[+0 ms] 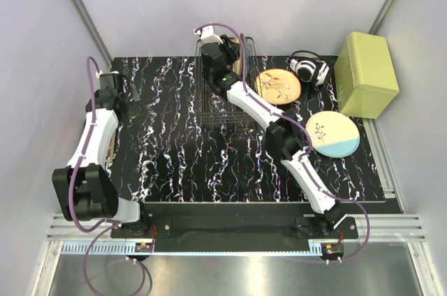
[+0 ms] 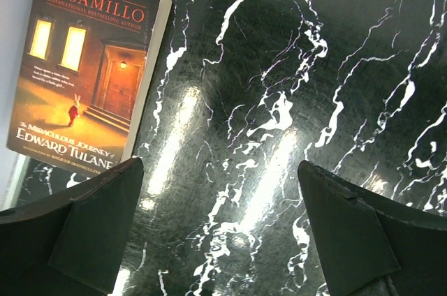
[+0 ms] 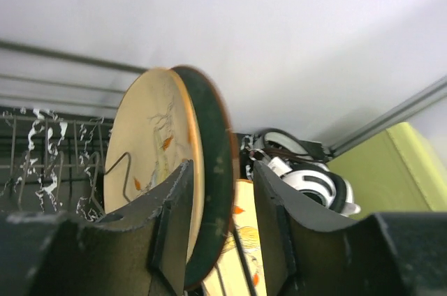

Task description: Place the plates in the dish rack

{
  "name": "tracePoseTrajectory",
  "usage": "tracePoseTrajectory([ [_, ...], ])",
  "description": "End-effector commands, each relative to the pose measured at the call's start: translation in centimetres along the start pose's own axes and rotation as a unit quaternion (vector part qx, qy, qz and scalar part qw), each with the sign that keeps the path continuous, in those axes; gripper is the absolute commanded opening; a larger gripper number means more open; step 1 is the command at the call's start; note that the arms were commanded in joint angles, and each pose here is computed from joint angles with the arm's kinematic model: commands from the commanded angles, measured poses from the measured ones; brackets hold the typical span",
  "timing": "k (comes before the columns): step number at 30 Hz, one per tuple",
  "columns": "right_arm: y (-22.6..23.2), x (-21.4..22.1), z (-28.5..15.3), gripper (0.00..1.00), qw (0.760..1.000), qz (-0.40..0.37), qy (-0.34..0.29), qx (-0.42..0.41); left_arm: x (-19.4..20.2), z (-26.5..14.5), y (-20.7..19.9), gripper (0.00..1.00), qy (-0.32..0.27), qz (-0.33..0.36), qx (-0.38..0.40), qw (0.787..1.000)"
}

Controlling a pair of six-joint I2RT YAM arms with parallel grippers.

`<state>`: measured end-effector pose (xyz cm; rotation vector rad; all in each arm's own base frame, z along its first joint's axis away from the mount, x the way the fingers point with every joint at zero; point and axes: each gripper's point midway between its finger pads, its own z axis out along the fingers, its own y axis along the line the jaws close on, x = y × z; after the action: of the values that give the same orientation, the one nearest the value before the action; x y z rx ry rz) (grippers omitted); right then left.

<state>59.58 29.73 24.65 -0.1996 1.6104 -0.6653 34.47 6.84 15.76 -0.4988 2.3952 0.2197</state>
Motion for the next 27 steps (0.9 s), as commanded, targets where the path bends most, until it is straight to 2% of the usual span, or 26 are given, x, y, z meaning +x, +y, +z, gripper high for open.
tracePoseTrajectory([
  [1,-8.4,-8.1,-3.8,0.46,0.996,0.074,-0.025,0.040,-2.8,-0.9,0.1,0.99,-0.029,0.018,-0.001,0.999],
  [3,-9.0,-8.6,-4.8,0.47,0.997,0.074,-0.018,0.016,-3.0,-1.4,-0.2,0.99,-0.031,0.019,0.010,0.999],
  [5,-9.8,-9.3,-6.6,0.49,0.993,0.094,-0.002,-0.076,-2.7,-2.4,-0.7,0.99,-0.028,0.018,0.034,0.999],
  [6,-9.9,-9.0,-7.4,0.59,0.989,0.097,0.011,-0.114,-2.2,-2.9,-2.1,0.99,-0.020,0.018,0.075,0.997],
  [7,-12.5,-9.3,-9.3,0.67,0.983,0.115,0.026,-0.141,-1.7,-3.4,-2.9,0.99,-0.013,0.019,0.103,0.994],
  [8,-10.9,-7.9,-10.5,0.77,0.974,0.089,0.042,-0.205,-1.4,-4.5,-3.9,0.99,-0.014,0.014,0.137,0.990],
  [9,-11.2,-6.9,-11.4,0.84,0.966,0.068,0.052,-0.244,0.0,-5.1,-5.8,0.99,0.007,0.009,0.194,0.981],
  [10,-14.1,-7.0,-13.3,0.83,0.959,0.042,0.046,-0.277,0.7,-5.7,-6.7,0.99,0.018,-0.003,0.222,0.975],
  [11,-12.6,-3.2,-14.1,0.81,0.945,-0.002,0.077,-0.318,1.2,-6.5,-8.0,0.99,0.026,-0.025,0.254,0.966],
  [12,-14.0,-1.4,-13.9,0.82,0.944,-0.020,0.089,-0.318,2.8,-6.7,-9.1,0.99,0.052,-0.032,0.277,0.959],
  [13,-17.1,-1.2,-14.8,0.87,0.944,-0.044,0.069,-0.319,3.9,-7.3,-10.9,0.99,0.062,-0.022,0.300,0.952],
  [14,-16.8,3.6,-15.0,0.89,0.934,-0.087,0.108,-0.328,4.6,-7.5,-12.0,0.99,0.071,-0.019,0.316,0.946],
  [15,-18.3,5.6,-14.7,0.89,0.936,-0.095,0.120,-0.317,5.9,-7.4,-12.7,0.98,0.082,-0.006,0.320,0.944],
  [16,-22.7,6.4,-14.0,0.89,0.948,-0.081,0.115,-0.286,6.7,-7.8,-14.2,0.98,0.080,0.016,0.333,0.939],
  [17,-23.0,10.7,-14.1,0.89,0.939,-0.096,0.152,-0.293,7.3,-7.7,-14.9,0.96,0.083,0.024,0.338,0.937],
  [18,-24.4,12.5,-14.1,0.89,0.938,-0.095,0.164,-0.290,7.8,-7.8,-15.5,0.93,0.088,0.032,0.344,0.934],
  [19,-28.2,14.4,-13.7,0.89,0.944,-0.094,0.176,-0.263,8.4,-7.8,-16.4,0.88,0.093,0.048,0.354,0.929],
  [20,-27.9,17.8,-14.6,0.88,0.931,-0.104,0.204,-0.283,8.4,-7.7,-16.8,0.84,0.094,0.052,0.356,0.928],
  [22,-30.2,20.8,-15.6,0.88,0.927,-0.125,0.217,-0.279,8.1,-7.3,-17.2,0.81,0.095,0.050,0.354,0.929],
  [23,-29.4,23.9,-16.8,0.89,0.912,-0.146,0.242,-0.296,8.0,-7.2,-17.3,0.83,0.097,0.048,0.353,0.930],
  [25,-29.6,25.2,-17.5,0.89,0.911,-0.175,0.227,-0.296,7.8,-7.1,-17.5,0.90,0.098,0.038,0.353,0.930],
  [26,-28.6,27.7,-18.6,0.88,0.899,-0.192,0.239,-0.314,8.1,-7.1,-17.5,0.91,0.102,0.034,0.353,0.929],
  [27,-28.7,27.6,-18.5,0.87,0.903,-0.208,0.213,-0.311,8.2,-7.0,-17.5,0.91,0.102,0.033,0.353,0.929],
])
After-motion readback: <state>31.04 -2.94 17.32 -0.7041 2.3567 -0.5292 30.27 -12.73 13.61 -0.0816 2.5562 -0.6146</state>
